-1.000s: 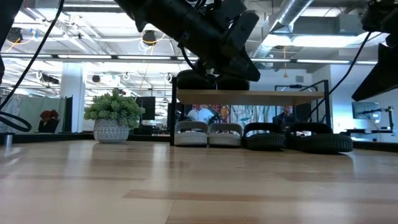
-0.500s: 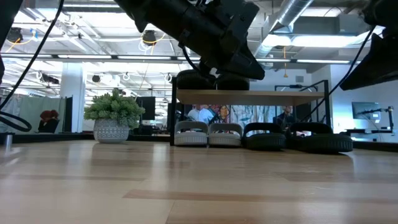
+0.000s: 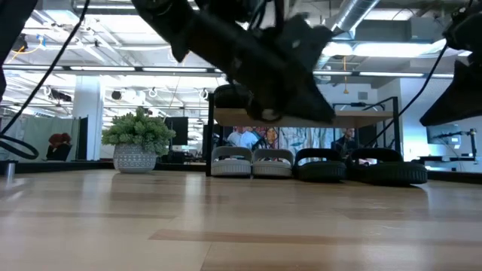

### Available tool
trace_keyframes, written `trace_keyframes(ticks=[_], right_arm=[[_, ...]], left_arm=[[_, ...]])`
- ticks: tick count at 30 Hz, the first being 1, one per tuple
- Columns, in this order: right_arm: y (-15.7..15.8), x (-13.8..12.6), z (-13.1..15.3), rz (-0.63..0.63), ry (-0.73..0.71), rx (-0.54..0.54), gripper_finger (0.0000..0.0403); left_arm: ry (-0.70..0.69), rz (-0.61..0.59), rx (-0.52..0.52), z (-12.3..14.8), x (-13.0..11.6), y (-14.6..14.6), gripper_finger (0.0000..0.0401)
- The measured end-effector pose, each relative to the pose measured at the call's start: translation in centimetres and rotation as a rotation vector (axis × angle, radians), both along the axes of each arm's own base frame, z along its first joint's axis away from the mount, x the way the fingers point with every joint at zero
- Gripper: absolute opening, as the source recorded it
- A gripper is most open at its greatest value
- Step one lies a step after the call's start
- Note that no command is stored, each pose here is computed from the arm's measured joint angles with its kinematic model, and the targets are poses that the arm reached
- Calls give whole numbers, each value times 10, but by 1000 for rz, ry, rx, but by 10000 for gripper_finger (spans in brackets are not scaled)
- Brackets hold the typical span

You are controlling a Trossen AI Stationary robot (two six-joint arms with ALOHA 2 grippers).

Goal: Pick and place slides into the shelf
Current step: Adjust the black slides under the shelf to align the position

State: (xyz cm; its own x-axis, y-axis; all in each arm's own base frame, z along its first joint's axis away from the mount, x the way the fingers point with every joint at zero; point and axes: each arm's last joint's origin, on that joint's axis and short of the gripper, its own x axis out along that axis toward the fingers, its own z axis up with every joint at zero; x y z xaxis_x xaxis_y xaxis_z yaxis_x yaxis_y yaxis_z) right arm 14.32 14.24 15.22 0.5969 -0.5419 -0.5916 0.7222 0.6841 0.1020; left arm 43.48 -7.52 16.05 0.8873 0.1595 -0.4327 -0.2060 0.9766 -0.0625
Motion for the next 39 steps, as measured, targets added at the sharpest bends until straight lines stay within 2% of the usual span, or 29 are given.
trace_keyframes(ticks=[6,14,26,39], right_arm=[[2,-2,-1,26,50,7,0],[3,-7,-6,38,124,4,0],[8,-3,-34,-21,152,-52,0],[5,5,-44,-41,113,-125,0]], left_arm=[[-21,-7,20,-9,22,-14,0],[2,63,62,-12,39,-5,0],[92,158,81,-23,39,23,0],[119,153,104,-24,40,38,0]])
